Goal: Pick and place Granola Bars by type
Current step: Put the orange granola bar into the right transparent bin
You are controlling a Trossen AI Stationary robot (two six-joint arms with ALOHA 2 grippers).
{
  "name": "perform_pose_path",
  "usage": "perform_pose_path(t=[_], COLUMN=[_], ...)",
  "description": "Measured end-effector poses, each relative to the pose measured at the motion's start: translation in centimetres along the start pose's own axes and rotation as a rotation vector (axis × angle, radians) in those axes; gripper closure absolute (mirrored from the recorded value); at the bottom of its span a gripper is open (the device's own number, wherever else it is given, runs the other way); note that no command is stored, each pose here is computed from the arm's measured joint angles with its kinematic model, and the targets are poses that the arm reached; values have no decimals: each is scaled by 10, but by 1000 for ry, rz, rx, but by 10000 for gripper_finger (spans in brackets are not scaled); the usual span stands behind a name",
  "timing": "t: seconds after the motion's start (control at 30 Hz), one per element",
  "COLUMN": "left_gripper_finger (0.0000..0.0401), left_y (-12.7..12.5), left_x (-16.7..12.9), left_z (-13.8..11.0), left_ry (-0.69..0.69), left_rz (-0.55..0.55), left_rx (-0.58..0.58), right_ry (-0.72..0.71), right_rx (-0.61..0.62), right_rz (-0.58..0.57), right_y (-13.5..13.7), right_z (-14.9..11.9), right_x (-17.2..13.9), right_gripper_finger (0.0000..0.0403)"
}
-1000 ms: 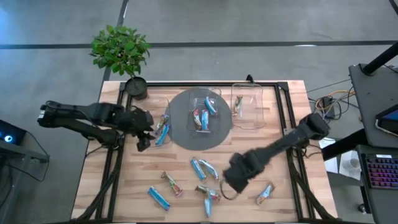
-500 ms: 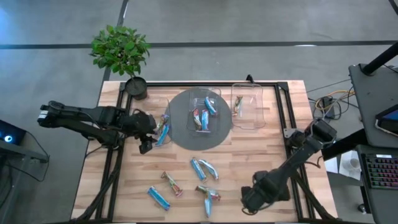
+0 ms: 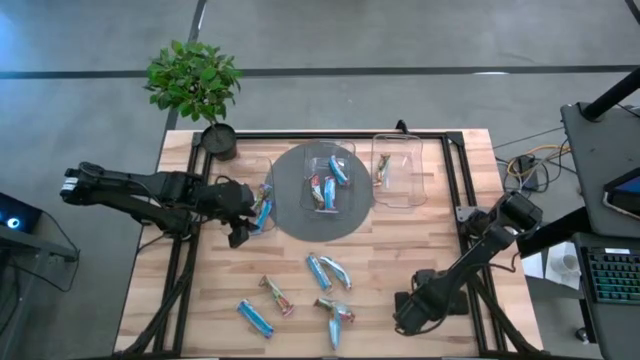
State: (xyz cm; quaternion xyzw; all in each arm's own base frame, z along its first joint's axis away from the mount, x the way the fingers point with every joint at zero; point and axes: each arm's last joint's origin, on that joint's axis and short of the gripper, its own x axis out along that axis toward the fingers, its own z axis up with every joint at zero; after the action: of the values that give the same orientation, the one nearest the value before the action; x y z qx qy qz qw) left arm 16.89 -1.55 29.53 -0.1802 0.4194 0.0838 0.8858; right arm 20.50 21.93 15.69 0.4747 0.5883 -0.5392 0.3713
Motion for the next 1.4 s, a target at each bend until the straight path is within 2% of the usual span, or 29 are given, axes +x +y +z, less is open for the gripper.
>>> perform_pose_path(t=[0.37,0.47,0.57,0.87,0.97,1.1,1.2,1.33,1.4], left_gripper_finger=[224,224,224,224,224,224,224,224,224], left_y=[-2,-2,-3,-4,-4,-3,-1,3,4], left_x=[0,0,0,0,0,0,5,13,17], left_z=[4,5,5,8,8,6,2,-6,-10], left_ry=[-37,-47,-54,-82,-81,-67,-44,-6,9], left_rz=[-19,-23,-27,-33,-32,-24,-12,8,15], left_rx=[-15,-22,-23,4,5,6,8,7,7], right_ry=[24,-5,-33,-220,-306,-554,-696,-781,-810], right_rx=[-45,-76,-90,-85,-65,-49,-10,17,67], right_rz=[84,134,184,371,494,654,585,433,356], right_y=[0,-1,-1,3,8,12,12,14,13], right_z=[15,17,19,30,31,35,49,73,92], right_x=[31,28,22,9,-9,-48,-81,-118,-135], right_gripper_finger=[179,197,231,343,359,356,351,350,350])
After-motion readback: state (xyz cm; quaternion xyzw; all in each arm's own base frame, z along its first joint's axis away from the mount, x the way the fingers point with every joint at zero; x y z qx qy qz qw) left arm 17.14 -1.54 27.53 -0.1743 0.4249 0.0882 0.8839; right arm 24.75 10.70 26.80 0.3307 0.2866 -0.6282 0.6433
